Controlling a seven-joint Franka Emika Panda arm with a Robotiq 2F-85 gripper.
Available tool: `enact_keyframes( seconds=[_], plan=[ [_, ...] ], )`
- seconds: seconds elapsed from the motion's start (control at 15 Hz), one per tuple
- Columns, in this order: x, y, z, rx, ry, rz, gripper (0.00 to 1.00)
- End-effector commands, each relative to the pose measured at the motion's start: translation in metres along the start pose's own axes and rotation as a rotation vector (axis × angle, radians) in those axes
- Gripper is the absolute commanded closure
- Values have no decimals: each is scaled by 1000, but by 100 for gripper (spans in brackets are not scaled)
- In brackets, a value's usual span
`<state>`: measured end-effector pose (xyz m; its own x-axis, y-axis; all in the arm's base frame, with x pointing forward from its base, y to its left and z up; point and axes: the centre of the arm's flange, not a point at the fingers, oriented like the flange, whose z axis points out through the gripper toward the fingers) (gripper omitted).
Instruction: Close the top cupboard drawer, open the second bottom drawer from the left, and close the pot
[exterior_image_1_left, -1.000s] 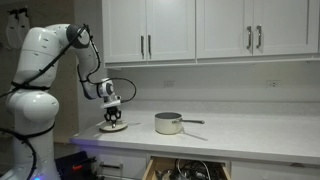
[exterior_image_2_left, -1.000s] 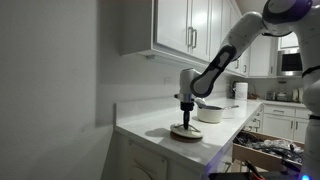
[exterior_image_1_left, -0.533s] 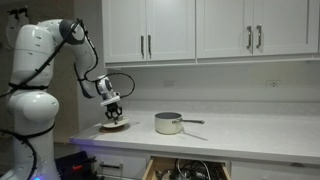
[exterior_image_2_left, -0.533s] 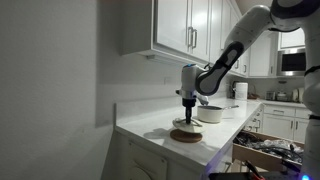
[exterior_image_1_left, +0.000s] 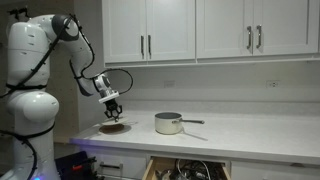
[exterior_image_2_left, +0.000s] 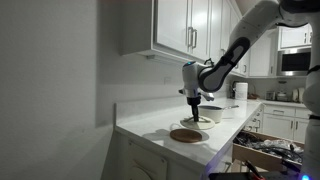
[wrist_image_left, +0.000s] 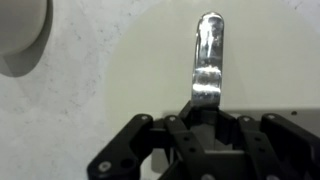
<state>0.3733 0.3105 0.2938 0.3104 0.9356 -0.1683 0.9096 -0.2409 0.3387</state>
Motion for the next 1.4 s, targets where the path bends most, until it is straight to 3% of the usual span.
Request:
enact_keyframes(
  seconds=[0.0, 0.33, 0.6, 1.33],
  plan=[
    [-14, 19, -41, -51, -46, -21, 98],
    [-15, 63, -64, -70, -76, -17, 98],
    [-17, 97, -70, -61, -42, 9, 98],
    [-36, 188, -63, -52, -37, 193, 98]
  ],
)
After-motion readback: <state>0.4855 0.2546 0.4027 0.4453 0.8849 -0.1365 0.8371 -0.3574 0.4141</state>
